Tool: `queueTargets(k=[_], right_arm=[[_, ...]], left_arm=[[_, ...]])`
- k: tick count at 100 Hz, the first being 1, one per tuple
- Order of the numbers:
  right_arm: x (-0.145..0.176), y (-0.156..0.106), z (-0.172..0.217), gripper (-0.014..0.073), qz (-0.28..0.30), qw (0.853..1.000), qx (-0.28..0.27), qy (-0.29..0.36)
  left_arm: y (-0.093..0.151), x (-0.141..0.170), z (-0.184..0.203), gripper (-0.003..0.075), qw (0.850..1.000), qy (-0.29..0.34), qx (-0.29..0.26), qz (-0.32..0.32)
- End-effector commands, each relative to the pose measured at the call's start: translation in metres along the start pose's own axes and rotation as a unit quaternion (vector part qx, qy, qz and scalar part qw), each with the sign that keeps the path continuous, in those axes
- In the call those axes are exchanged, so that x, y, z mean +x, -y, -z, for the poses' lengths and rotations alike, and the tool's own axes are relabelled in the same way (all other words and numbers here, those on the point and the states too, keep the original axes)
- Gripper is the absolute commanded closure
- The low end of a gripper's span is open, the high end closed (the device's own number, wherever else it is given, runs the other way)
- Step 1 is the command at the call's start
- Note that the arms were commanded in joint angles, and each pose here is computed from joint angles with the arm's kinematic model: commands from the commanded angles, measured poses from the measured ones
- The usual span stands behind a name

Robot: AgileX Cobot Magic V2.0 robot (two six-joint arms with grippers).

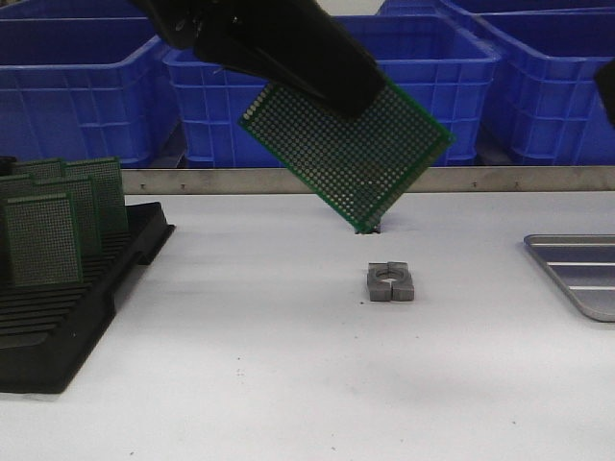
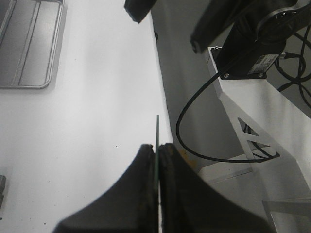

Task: Place circuit board on tray
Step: 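Carry the board toward the center and bring the right gripper to it, then grasp the board's lower edge with the right gripper, release left gripper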

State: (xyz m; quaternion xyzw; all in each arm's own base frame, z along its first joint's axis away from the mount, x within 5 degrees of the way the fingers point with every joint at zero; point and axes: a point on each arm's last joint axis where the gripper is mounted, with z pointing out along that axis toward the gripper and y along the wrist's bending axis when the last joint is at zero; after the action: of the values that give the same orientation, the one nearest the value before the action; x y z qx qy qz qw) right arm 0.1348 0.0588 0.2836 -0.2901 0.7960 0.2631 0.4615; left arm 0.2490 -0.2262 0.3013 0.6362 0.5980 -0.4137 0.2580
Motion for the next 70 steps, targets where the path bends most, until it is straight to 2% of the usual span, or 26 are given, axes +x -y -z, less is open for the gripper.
queueTargets(k=[1, 17, 32, 64, 70], right_arm=[[-0.019, -0.004, -0.003, 0.0109, 0.068, 0.995, -0.046, 0.06], [-0.019, -0.006, -0.02, 0.0109, 0.113, 0.989, -0.075, 0.055], [-0.021, -0.007, -0.037, 0.0109, 0.119, 0.989, -0.075, 0.036], [-0.026, -0.013, -0.079, 0.0109, 0.122, 0.985, -0.118, -0.008], [-0.026, -0.012, -0.084, 0.0134, 0.113, 0.985, -0.126, -0.014]], left_arm=[[0.01, -0.022, 0.01, 0.0741, 0.999, 0.044, 0.0, -0.012], [0.01, -0.022, 0.01, 0.0741, 0.999, 0.044, 0.0, -0.012], [0.01, -0.022, 0.01, 0.0741, 0.999, 0.044, 0.0, -0.012], [0.01, -0.022, 0.01, 0.0741, 0.999, 0.044, 0.0, -0.012], [0.01, -0.022, 0.01, 0.0741, 0.999, 0.044, 0.0, -0.012]])
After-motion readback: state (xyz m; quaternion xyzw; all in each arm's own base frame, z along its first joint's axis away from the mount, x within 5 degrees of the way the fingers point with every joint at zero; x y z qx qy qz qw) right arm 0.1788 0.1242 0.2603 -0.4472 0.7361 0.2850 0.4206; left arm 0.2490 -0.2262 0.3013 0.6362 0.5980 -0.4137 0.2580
